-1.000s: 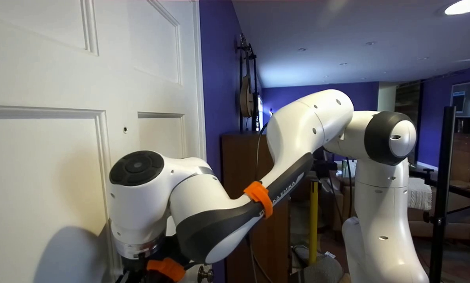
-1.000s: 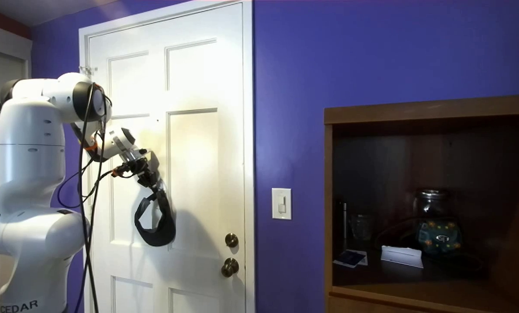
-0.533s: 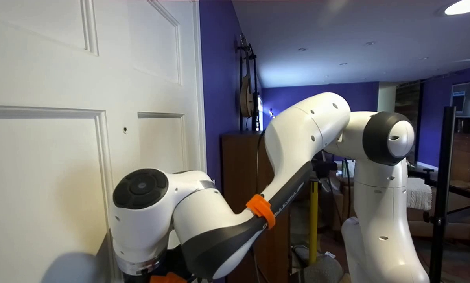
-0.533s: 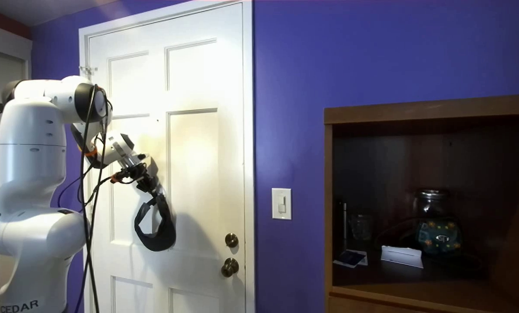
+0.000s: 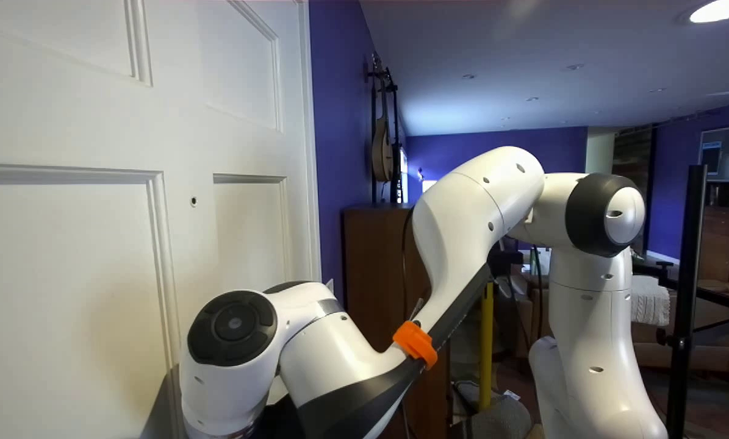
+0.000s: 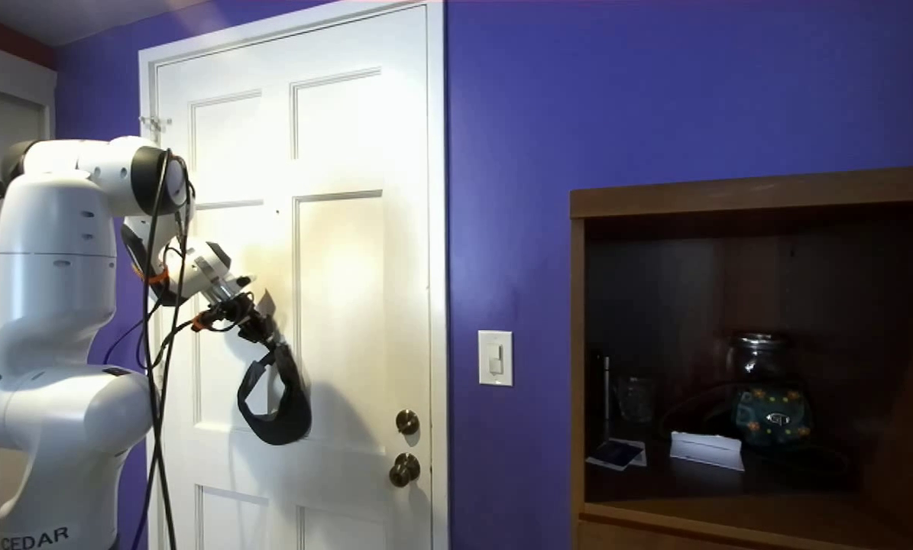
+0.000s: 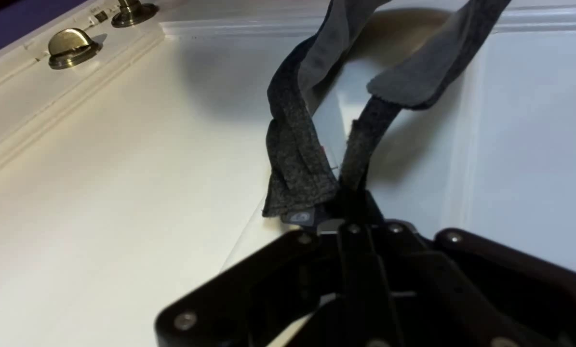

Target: Remove the half sports cap from the top of the cabinet and hang it on the door hanging nail

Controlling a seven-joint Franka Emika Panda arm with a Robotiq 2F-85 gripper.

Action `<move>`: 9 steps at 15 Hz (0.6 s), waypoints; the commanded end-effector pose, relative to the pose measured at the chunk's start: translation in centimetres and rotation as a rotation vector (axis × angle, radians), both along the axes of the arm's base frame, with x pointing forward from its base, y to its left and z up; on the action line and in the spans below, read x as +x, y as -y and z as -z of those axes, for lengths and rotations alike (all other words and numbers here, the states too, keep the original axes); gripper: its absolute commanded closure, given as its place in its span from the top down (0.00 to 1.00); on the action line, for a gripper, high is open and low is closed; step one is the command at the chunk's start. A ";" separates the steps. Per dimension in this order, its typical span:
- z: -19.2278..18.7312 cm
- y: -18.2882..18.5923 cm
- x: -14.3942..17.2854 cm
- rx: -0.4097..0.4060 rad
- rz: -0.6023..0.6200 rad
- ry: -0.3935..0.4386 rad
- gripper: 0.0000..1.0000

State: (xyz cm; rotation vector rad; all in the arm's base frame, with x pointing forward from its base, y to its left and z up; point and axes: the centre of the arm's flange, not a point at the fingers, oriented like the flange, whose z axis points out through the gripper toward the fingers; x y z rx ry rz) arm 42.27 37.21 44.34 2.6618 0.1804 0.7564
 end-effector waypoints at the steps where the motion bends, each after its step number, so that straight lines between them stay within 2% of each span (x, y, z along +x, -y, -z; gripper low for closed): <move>1: 1.1 -0.4 1.6 0.073 -0.023 0.079 0.00; 4: 1.9 -0.3 1.5 0.100 -0.008 0.137 0.00; 9: 2.9 -0.3 0.6 0.089 0.024 0.227 0.00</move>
